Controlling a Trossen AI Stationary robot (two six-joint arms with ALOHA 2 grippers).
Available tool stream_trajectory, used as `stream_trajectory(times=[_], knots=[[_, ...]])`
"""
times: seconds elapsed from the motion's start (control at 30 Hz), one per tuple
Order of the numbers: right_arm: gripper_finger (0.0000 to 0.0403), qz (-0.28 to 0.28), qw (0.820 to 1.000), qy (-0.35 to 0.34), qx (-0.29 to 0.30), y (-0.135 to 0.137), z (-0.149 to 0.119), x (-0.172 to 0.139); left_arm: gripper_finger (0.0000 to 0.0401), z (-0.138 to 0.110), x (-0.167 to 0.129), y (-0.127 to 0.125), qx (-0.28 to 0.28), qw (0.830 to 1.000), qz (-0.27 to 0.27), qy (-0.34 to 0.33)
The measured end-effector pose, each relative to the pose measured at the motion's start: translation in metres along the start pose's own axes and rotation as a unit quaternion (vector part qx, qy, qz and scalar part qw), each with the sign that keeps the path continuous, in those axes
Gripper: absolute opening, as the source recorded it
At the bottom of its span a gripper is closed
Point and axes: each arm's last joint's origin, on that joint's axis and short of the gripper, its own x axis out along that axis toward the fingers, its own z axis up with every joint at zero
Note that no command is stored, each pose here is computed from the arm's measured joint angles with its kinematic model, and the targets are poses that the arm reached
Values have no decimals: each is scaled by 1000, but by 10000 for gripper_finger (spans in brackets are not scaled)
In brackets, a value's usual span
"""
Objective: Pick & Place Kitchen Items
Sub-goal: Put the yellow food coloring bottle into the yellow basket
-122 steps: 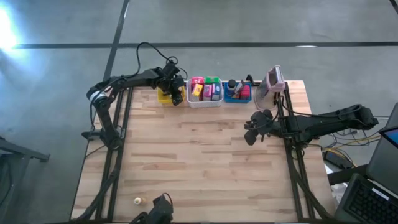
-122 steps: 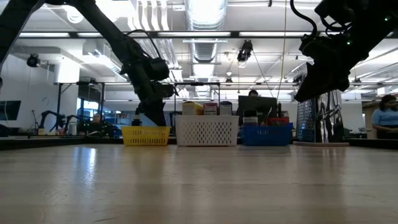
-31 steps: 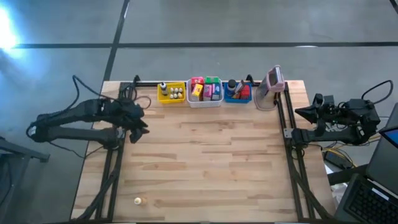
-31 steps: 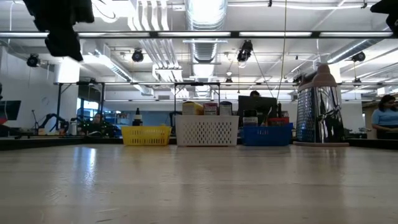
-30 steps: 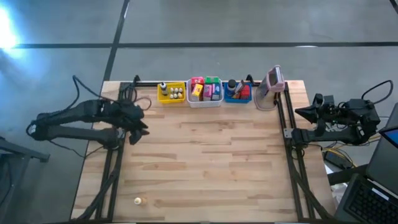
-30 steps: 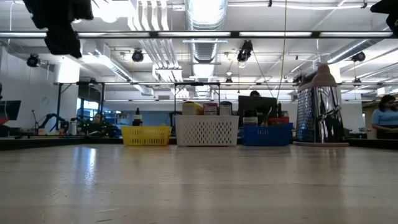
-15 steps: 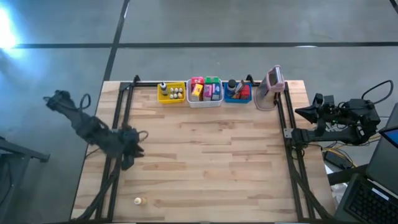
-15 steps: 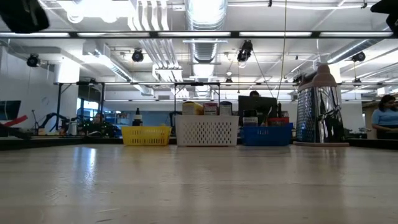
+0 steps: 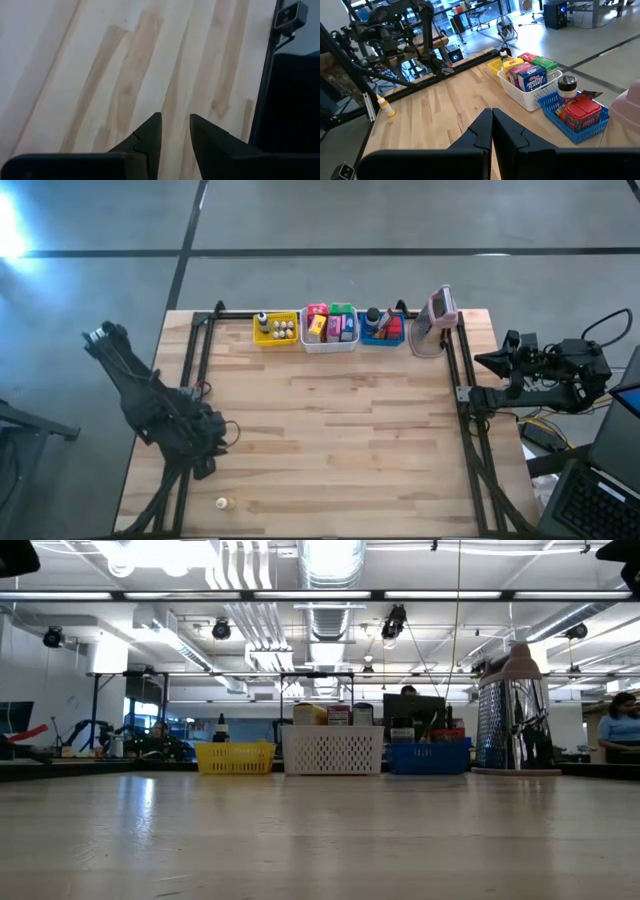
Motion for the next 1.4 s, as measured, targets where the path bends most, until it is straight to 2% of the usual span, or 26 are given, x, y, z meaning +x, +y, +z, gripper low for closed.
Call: stream_trajectory(times=[0.1,0.23,0.43,0.6,0.83,1.07,1.23,1.4], knots=[[8,0,1000,0,0,0,0,0,106,1,3,-7,4,1000,-1,22],[8,0,1000,0,0,0,0,0,106,2,1,-15,-26,998,-3,58],[8,0,1000,0,0,0,0,0,106,5,2,-25,-42,997,11,63],[8,0,1000,0,0,0,0,0,106,10,0,-35,-85,995,14,58],[8,0,1000,0,0,0,0,0,106,14,5,-44,-116,990,69,47],[8,0,1000,0,0,0,0,0,106,23,-6,-55,-111,989,80,49],[8,0,1000,0,0,0,0,0,106,27,-17,-61,-147,984,92,47],[8,0,1000,0,0,0,0,0,106,20,-11,-68,-201,971,113,57]])
